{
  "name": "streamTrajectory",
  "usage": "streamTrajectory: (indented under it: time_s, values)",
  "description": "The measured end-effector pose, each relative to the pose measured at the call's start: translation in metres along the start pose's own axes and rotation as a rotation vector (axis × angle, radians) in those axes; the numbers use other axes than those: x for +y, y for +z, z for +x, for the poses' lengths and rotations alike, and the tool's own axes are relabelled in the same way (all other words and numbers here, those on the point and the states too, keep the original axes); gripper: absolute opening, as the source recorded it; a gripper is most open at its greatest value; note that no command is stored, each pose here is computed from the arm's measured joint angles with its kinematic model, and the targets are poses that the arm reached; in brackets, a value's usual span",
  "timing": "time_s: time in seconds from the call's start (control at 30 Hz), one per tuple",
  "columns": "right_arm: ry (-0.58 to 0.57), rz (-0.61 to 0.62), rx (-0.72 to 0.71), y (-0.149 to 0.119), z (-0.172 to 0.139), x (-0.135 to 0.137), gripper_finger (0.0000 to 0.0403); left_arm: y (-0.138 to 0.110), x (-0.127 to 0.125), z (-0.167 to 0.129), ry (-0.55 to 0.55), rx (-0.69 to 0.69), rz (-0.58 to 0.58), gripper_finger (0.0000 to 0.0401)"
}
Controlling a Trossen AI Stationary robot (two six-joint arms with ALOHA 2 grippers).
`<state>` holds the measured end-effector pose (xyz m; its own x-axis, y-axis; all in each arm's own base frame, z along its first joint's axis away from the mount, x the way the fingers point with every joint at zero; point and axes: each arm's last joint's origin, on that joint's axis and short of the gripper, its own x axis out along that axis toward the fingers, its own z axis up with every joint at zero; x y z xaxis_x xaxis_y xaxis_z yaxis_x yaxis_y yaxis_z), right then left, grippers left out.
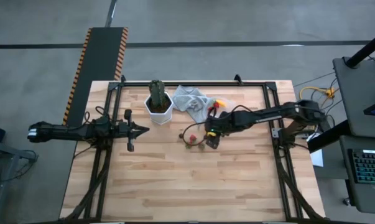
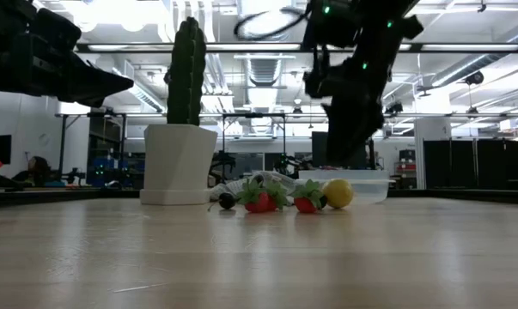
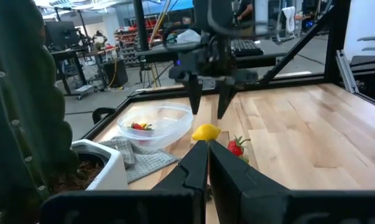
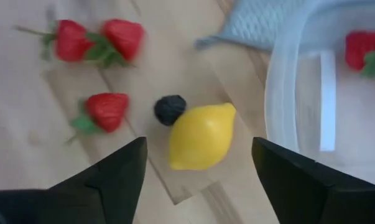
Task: Pick and placing Produce into tupperware
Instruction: Put the lemon into the transparent bin
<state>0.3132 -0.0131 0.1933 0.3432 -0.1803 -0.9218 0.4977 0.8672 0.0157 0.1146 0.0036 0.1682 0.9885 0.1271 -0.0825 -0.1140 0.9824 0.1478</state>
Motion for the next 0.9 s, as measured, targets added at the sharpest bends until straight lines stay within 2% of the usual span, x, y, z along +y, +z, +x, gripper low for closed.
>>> streamTrajectory:
  time_s: [0.2,0.37,0.53,0.9]
  values:
    - [-0.016,0.133,0.05,0.006,0.015,-0.004,0.0293,0.0,0.0,0.0,0.0,0.0,0.0,0.0]
    - [-0.003,0.187,0.025,0.015,0.01,-0.002,0.0291,0.001,0.0,-0.001,0.0,-0.01,-0.001,0.0]
    - [0.006,0.197,0.008,0.018,0.006,-0.001,0.0291,0.002,0.0,-0.001,0.0,-0.016,-0.002,0.0]
    - [-0.033,0.211,0.043,0.013,0.017,-0.002,0.0288,0.005,0.0,-0.002,-0.016,-0.051,-0.007,0.0]
